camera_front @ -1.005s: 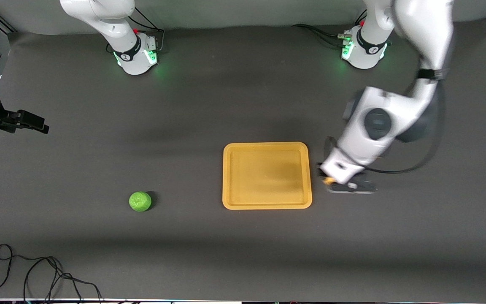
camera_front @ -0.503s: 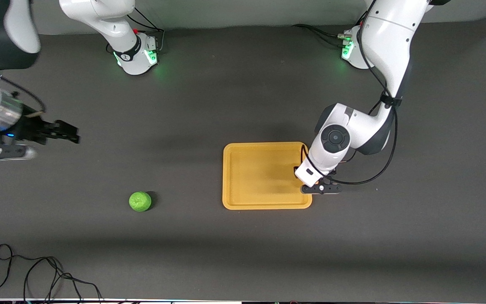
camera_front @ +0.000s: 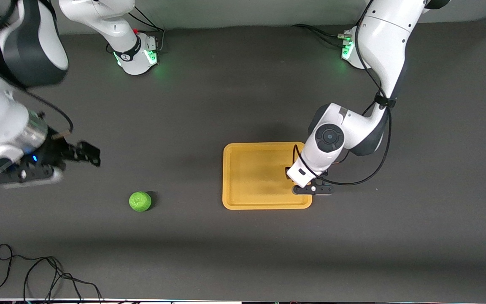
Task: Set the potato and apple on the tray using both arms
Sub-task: 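Carry the potato onto the tray while the right gripper reaches the apple, then release the potato and withdraw the left gripper while the right grasps apple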
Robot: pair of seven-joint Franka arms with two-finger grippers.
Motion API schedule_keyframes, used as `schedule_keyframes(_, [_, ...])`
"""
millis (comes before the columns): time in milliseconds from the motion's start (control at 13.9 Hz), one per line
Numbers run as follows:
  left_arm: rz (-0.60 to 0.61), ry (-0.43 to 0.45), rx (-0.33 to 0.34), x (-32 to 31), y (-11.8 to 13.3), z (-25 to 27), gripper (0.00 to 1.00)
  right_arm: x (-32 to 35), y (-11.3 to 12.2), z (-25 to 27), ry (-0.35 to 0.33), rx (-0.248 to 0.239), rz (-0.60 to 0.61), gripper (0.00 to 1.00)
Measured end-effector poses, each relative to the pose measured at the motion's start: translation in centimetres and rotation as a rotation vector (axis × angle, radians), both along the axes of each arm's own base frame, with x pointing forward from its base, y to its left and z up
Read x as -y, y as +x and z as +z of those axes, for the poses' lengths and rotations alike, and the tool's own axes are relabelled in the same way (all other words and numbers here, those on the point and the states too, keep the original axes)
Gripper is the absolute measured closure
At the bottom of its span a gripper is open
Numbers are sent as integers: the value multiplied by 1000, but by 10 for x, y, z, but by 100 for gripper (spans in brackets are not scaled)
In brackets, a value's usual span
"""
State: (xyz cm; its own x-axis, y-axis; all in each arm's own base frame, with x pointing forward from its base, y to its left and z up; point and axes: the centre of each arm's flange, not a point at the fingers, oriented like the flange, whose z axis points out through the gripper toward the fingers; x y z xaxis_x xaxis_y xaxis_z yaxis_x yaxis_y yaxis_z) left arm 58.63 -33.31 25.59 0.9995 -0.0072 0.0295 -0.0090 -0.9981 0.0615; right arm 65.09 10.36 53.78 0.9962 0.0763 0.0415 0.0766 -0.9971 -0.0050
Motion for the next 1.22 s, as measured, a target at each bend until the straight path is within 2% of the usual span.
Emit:
schedule_keyframes(215, [-12, 6, -31, 7, -7, -25, 43, -7, 26, -53, -9, -48, 3, 0])
schedule_keyframes(431, [-13, 8, -38, 7, -7, -37, 43, -10, 38, -114, -13, -65, 4, 0])
schedule_keyframes(503, [-13, 9, -37, 7, -7, -36, 38, -8, 39, -134, -14, -62, 1, 0])
schedule_keyframes(574, [-13, 8, -35, 7, -6, -36, 38, -5, 37, -158, -15, -56, -3, 0])
schedule_keyframes(718, [-6, 1, -18, 5, 1, -27, 22, 1, 26, -210, -14, -35, -10, 0])
schedule_keyframes(862, [2, 1, -6, -7, 15, 6, 1, 4, 9, -254, -14, -31, -10, 0])
schedule_keyframes(1077, [-12, 27, -31, -61, 35, 106, 0, 4, -2, -289, -12, -8, -8, 0])
schedule_keyframes(1221, [0, 35, -31, -100, 36, 178, 0, 5, -1, -309, -10, 15, -10, 0])
